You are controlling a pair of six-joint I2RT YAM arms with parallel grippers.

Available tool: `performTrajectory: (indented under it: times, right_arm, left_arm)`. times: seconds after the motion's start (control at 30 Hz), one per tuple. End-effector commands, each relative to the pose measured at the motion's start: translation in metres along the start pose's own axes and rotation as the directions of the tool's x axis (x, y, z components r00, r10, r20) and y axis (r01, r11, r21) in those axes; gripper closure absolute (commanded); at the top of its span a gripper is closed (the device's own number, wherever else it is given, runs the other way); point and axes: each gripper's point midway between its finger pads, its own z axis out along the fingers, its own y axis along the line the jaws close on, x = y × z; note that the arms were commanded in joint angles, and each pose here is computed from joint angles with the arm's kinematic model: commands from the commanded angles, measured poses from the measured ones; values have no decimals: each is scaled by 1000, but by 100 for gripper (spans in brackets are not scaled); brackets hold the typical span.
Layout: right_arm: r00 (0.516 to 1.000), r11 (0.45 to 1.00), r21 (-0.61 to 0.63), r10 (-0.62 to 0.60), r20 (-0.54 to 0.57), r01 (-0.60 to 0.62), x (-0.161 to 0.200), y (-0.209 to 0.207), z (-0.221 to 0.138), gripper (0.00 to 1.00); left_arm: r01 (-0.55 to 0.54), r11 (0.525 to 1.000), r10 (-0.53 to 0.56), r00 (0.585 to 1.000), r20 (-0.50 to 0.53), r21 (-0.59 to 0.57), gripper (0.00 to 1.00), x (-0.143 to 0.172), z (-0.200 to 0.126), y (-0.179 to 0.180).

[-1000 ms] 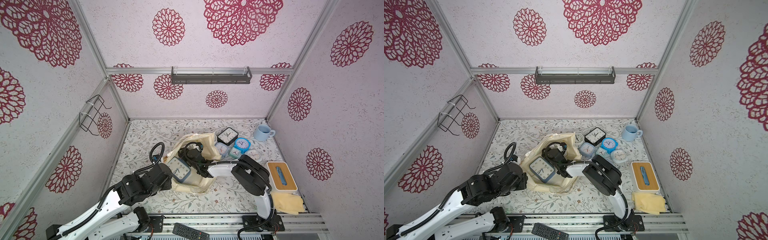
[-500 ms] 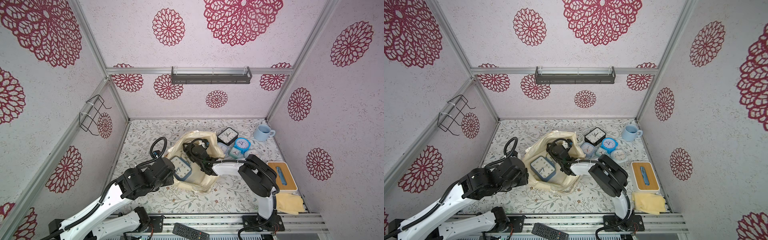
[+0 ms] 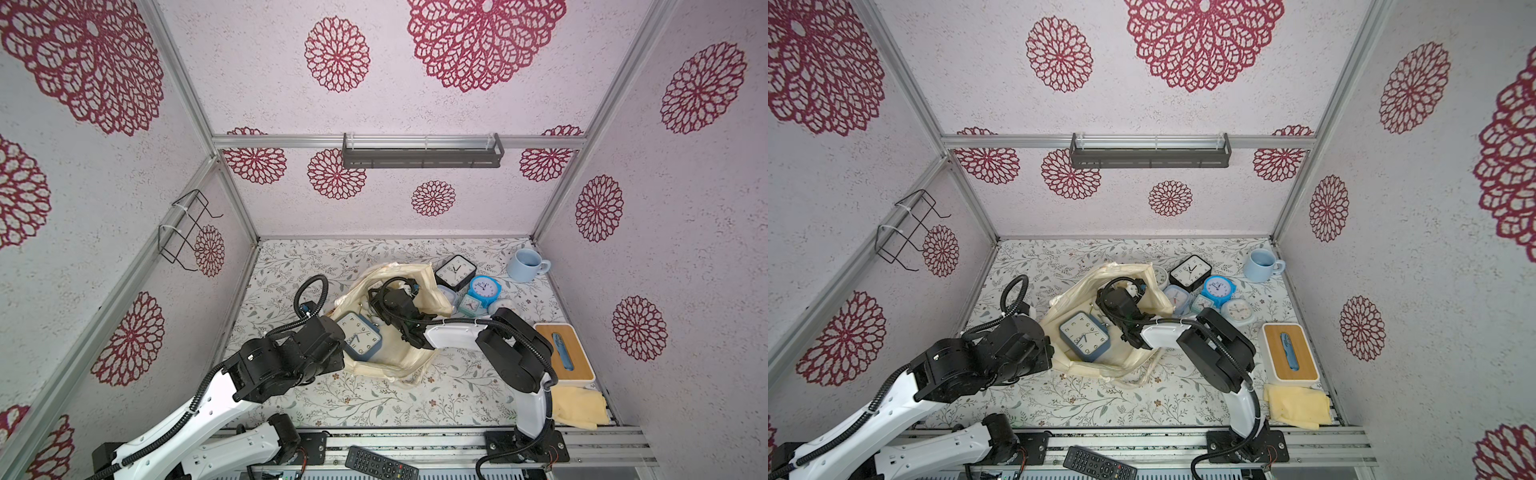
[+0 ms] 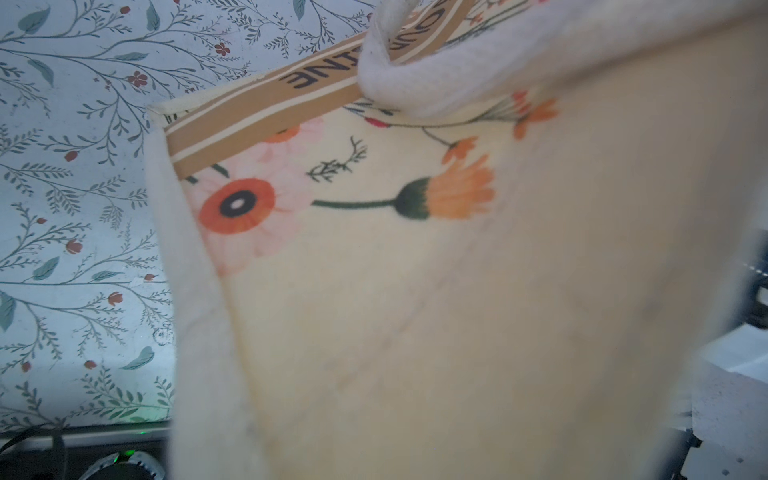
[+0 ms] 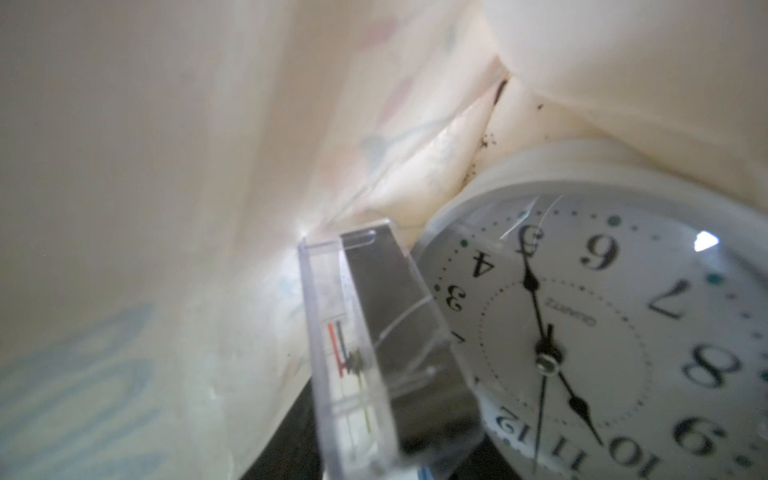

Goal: Take the alarm clock out of the canvas bag
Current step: Pick up the alarm from the canvas bag.

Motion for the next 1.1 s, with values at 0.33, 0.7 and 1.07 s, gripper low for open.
performTrajectory:
  times: [0.33,0.7,1.07]
  right_arm:
    - [994,993,-40,-107,2,107,-14,53,-24,72]
    - [809,843,-347,-512,-287,410,62,134,-134,71]
    - [721,731,-289,-674,-162,618,-19,137,-248,71]
  left_arm:
    - [35,999,-32,992,121,-25,100,-22,-20,10]
    - [154,966,-98,961,258,-206,100,-32,-44,73]
    - [164,962,-101,956,274,-219,100,-38,-59,80]
